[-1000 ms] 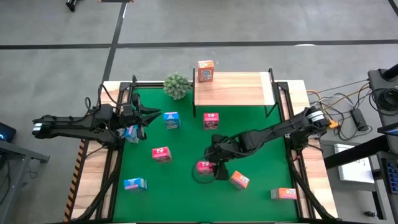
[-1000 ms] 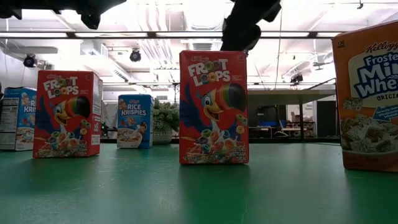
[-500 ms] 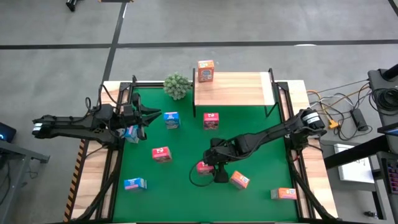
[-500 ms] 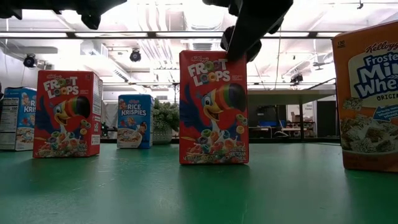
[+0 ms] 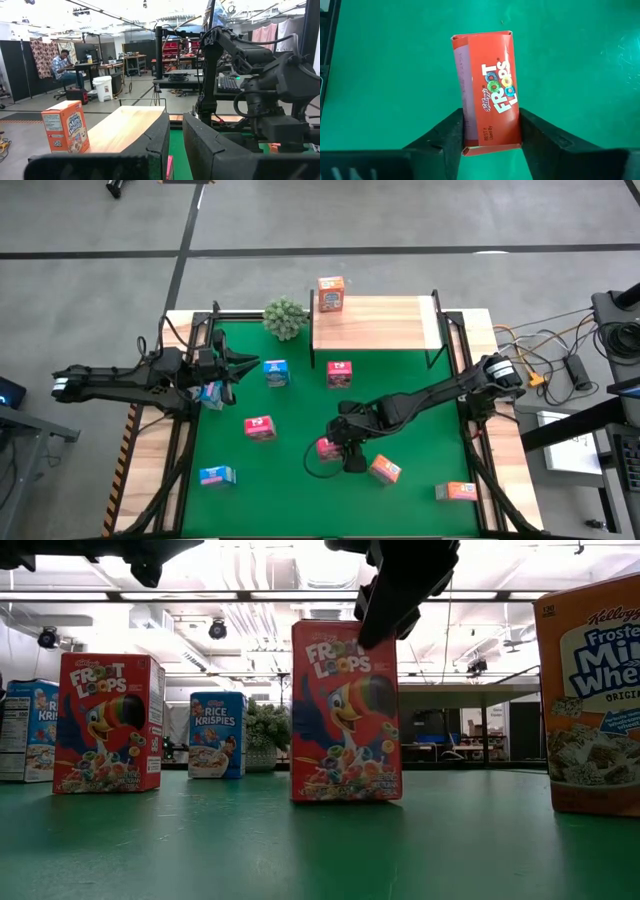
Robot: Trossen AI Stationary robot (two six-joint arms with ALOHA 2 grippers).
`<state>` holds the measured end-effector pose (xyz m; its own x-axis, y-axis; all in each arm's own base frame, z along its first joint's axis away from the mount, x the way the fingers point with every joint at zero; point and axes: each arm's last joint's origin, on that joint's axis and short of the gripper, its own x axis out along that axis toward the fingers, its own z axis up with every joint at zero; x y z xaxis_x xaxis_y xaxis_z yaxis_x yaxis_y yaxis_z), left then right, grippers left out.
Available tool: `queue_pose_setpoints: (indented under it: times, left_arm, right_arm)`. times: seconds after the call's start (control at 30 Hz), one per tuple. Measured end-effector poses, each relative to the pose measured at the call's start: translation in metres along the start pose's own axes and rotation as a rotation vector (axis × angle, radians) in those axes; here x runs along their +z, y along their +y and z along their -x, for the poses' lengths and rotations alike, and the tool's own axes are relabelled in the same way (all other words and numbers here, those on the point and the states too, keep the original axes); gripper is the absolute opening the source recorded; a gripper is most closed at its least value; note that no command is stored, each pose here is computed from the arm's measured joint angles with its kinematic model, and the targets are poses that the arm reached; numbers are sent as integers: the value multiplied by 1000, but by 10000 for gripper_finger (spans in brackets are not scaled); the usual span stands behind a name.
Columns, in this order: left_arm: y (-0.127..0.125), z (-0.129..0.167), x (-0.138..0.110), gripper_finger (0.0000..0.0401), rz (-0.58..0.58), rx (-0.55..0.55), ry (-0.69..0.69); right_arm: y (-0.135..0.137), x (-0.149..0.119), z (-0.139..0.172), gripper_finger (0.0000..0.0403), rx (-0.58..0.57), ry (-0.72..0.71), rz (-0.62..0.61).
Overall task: Stack cereal on shelf
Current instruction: Put the bottom right red cereal box on the shelf
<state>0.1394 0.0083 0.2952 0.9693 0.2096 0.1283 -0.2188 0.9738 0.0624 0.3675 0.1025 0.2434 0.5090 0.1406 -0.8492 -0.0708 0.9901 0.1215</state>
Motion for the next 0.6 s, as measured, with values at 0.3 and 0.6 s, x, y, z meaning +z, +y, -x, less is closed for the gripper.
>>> queue_pose_setpoints:
  times: [0.3, 0.6]
  left_arm:
    - [0, 0, 0, 37, 0, 0, 0]
    - [0, 0, 0, 37, -1, 0, 1]
  right_arm:
    - [-6, 3, 13, 141, -2, -28, -5]
    - [-25, 14, 66, 142, -34, -35, -46]
